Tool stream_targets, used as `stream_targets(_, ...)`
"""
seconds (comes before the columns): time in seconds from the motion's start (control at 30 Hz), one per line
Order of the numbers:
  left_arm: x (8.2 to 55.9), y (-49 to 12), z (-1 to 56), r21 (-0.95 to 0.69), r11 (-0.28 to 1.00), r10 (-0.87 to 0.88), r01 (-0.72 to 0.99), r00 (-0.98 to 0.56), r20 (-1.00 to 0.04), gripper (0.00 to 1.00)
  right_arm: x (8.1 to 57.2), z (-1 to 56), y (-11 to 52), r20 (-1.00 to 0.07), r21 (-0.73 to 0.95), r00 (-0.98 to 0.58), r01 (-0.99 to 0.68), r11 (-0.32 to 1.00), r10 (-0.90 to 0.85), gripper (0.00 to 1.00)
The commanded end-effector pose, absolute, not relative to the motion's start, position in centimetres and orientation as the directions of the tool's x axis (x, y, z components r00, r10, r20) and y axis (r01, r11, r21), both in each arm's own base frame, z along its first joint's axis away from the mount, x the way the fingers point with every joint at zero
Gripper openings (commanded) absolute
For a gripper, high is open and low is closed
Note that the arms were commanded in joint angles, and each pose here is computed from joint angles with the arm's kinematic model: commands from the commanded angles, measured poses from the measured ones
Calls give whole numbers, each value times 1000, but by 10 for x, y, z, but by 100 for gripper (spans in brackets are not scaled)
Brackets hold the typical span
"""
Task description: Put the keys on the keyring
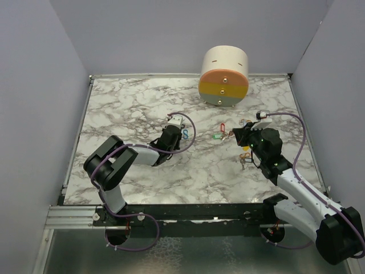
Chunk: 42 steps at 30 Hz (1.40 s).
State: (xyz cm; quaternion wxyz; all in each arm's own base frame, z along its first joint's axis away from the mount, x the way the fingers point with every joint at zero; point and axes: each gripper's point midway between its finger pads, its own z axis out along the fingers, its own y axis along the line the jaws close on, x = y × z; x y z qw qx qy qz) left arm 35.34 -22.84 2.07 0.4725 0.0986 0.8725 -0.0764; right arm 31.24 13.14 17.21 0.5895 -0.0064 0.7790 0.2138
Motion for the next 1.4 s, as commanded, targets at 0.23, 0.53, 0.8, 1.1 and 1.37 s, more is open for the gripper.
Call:
stream_targets(0.23, 332, -225, 2, -41, 961, 135, 273, -593, -794, 42, 312, 185, 133, -927, 332, -276, -284, 899, 255, 1)
stream_targets(0.53, 327, -218, -2, -30, 968, 134, 250, -612, -780, 43, 312, 185, 133, -927, 332, -275, -285, 899, 255, 1)
stream_targets(0.8, 325, -215, -7, -21, 970, 138, 242, -623, -770, 16, 312, 185, 133, -927, 332, -275, -285, 899, 254, 1)
stream_targets(1.1, 329, -220, 6, -40, 967, 124, 252, -602, -789, 0, 313, 183, 135, -932, 312, -281, -303, 900, 229, 1)
stream_targets(1.37, 333, -248, 61, -122, 949, 53, 291, -528, -848, 0, 311, 170, 163, -925, 307, -345, -439, 844, 157, 1)
